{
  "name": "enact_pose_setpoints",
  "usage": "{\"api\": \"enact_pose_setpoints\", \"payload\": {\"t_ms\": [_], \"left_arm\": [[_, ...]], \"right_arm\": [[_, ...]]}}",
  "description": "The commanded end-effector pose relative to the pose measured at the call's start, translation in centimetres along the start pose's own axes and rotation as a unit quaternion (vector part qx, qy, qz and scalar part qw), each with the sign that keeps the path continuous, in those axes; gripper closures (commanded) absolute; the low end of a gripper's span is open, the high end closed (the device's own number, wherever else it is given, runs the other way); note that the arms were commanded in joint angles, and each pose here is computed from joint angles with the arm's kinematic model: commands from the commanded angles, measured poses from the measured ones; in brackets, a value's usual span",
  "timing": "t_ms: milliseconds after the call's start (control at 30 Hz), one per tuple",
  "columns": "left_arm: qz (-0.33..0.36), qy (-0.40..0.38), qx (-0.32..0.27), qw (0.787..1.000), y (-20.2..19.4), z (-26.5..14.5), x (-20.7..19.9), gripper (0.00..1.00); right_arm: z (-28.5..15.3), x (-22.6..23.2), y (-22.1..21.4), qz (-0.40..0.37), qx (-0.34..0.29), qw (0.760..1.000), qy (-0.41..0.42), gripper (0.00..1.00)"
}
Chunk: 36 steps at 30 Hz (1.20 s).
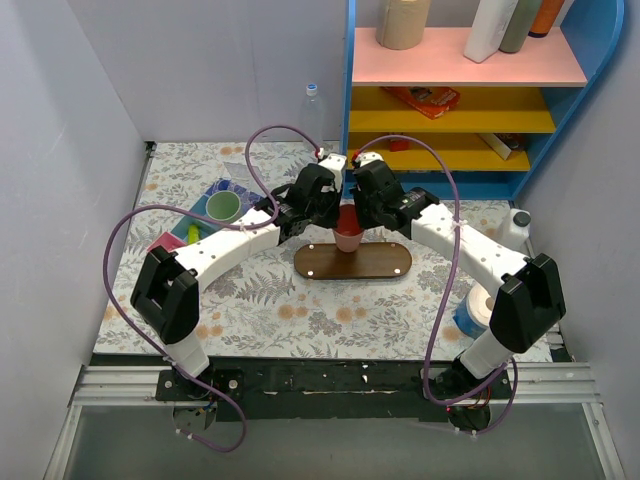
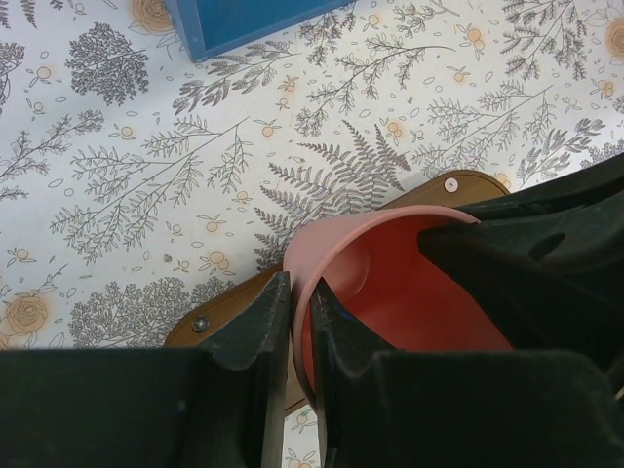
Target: Prepare toiletry sets of a toothbrush and toothpaste on the tray
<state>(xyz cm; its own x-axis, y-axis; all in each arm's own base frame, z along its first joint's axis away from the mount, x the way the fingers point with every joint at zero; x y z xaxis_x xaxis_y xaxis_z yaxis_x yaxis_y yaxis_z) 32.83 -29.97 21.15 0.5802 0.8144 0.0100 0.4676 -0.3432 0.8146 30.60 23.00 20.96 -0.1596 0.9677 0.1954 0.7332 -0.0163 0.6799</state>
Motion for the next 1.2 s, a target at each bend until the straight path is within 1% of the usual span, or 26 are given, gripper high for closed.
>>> {"api": "enact_pose_setpoints", "payload": {"t_ms": [0, 33, 67, 100, 133, 167, 233, 267, 333, 367, 400, 433, 500, 533, 567, 600, 633, 667, 700, 733, 767, 800, 867, 933, 967, 1167], "left_arm": [[-0.001, 0.004, -0.057, 0.998, 2.7, -2.4, 0.6, 0.94], [-0.001, 0.003, -0.063, 0.998, 2.8, -2.7, 0.6, 0.88], [-0.001, 0.0, -0.069, 0.998, 3.0, -2.9, 0.5, 0.72], [0.001, -0.002, -0.072, 0.997, 3.0, -3.0, 0.6, 0.61], [0.002, -0.002, -0.078, 0.997, 3.1, -3.5, 0.6, 0.56], [0.006, -0.003, -0.088, 0.996, 3.4, -3.7, 0.6, 0.46], [0.012, -0.005, -0.094, 0.995, 3.3, -4.1, 0.7, 0.35], [0.018, -0.007, -0.109, 0.994, 3.9, -4.8, 0.7, 0.31], [0.025, -0.019, -0.115, 0.993, 3.6, -5.1, 0.5, 0.2], [0.031, -0.021, -0.131, 0.991, 4.1, -5.9, 0.5, 0.15], [0.034, -0.021, -0.135, 0.99, 4.1, -6.1, 0.6, 0.04], [0.038, -0.018, -0.135, 0.99, 3.8, -6.3, 0.7, 0.02], [0.039, -0.005, -0.159, 0.987, 4.5, -7.5, 1.4, 0.02], [0.037, 0.004, -0.161, 0.986, 4.1, -7.6, 1.8, 0.02], [0.027, 0.017, -0.174, 0.984, 4.5, -8.0, 3.1, 0.02], [0.016, 0.021, -0.194, 0.981, 5.1, -9.3, 3.8, 0.02], [-0.002, 0.012, -0.201, 0.979, 5.2, -9.7, 4.4, 0.02], [-0.028, 0.032, -0.214, 0.976, 5.1, -10.1, 6.8, 0.02], [-0.046, 0.036, -0.227, 0.972, 5.0, -10.7, 7.8, 0.02], [-0.071, 0.044, -0.25, 0.965, 5.4, -12.1, 8.8, 0.02], [-0.085, 0.074, -0.254, 0.961, 4.7, -12.2, 10.5, 0.02], [-0.088, 0.091, -0.257, 0.958, 4.6, -12.6, 11.0, 0.02], [-0.086, 0.127, -0.285, 0.946, 5.3, -14.0, 11.9, 0.02], [-0.085, 0.137, -0.292, 0.943, 4.7, -14.4, 12.1, 0.02], [-0.081, 0.141, -0.309, 0.937, 5.1, -15.2, 12.1, 0.02], [-0.072, 0.162, -0.305, 0.936, 4.7, -15.2, 12.6, 0.02]], "right_arm": [[-0.8, 1.0, 1.5, -0.002, -0.013, 1.0, 0.017, 0.99], [-0.8, 1.0, 1.4, -0.002, -0.012, 1.0, 0.016, 0.99], [-0.9, 1.0, 1.5, -0.001, -0.013, 1.0, 0.017, 0.99], [-1.2, 1.0, 1.6, 0.0, -0.017, 1.0, 0.018, 0.99], [-1.4, 0.9, 1.9, 0.002, -0.022, 1.0, 0.02, 0.99], [-1.5, 0.6, 2.1, 0.005, -0.026, 1.0, 0.017, 0.99], [-2.0, 0.1, 2.5, 0.006, -0.036, 0.999, 0.018, 0.99], [-2.1, -0.7, 2.9, 0.012, -0.041, 0.999, 0.01, 0.99], [-2.8, -2.1, 3.5, 0.022, -0.049, 0.999, 0.002, 0.99], [-3.0, -2.6, 3.6, 0.021, -0.051, 0.999, -0.002, 0.99], [-3.8, -3.3, 3.7, 0.022, -0.055, 0.998, -0.003, 0.99], [-4.0, -4.2, 4.1, 0.028, -0.058, 0.998, -0.009, 0.99], [-5.1, -5.4, 4.5, 0.028, -0.072, 0.997, -0.011, 0.99], [-5.2, -6.6, 4.4, 0.033, -0.071, 0.997, -0.021, 0.99], [-5.4, -7.1, 4.3, 0.036, -0.072, 0.996, -0.023, 0.99], [-6.1, -7.8, 4.4, 0.038, -0.079, 0.996, -0.021, 0.99], [-5.8, -8.8, 3.9, 0.047, -0.071, 0.996, -0.014, 0.99], [-5.9, -9.1, 3.7, 0.051, -0.07, 0.996, -0.005, 0.99], [-6.2, -9.5, 3.6, 0.056, -0.073, 0.996, 0.001, 0.99], [-5.9, -10.0, 3.0, 0.061, -0.062, 0.996, 0.007, 0.99], [-6.0, -10.3, 2.8, 0.061, -0.06, 0.996, 0.005, 0.99], [-6.0, -10.5, 2.6, 0.061, -0.058, 0.996, 0.002, 0.99], [-5.8, -10.7, 2.0, 0.057, -0.045, 0.997, 0.0, 0.99], [-5.7, -10.7, 1.3, 0.054, -0.034, 0.998, 0.002, 0.99], [-5.5, -10.9, 0.9, 0.054, -0.029, 0.998, -0.001, 0.99], [-4.6, -10.5, -0.2, 0.067, -0.018, 0.997, 0.019, 0.99]]}}
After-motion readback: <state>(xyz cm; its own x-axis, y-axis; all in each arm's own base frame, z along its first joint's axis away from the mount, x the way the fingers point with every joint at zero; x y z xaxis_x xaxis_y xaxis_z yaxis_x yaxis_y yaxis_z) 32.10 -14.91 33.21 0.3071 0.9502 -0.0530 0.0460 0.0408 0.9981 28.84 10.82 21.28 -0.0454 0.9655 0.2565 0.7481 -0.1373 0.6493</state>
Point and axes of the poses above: each gripper's point midway between its finger pads, its own z axis out along the fingers, its own x axis along the line the jaws close on, y = z × x, the point moved 5 cm from there along -z, back along the fingers, and after that the axes turned 13 degrees about z, right-handed, at the moved point
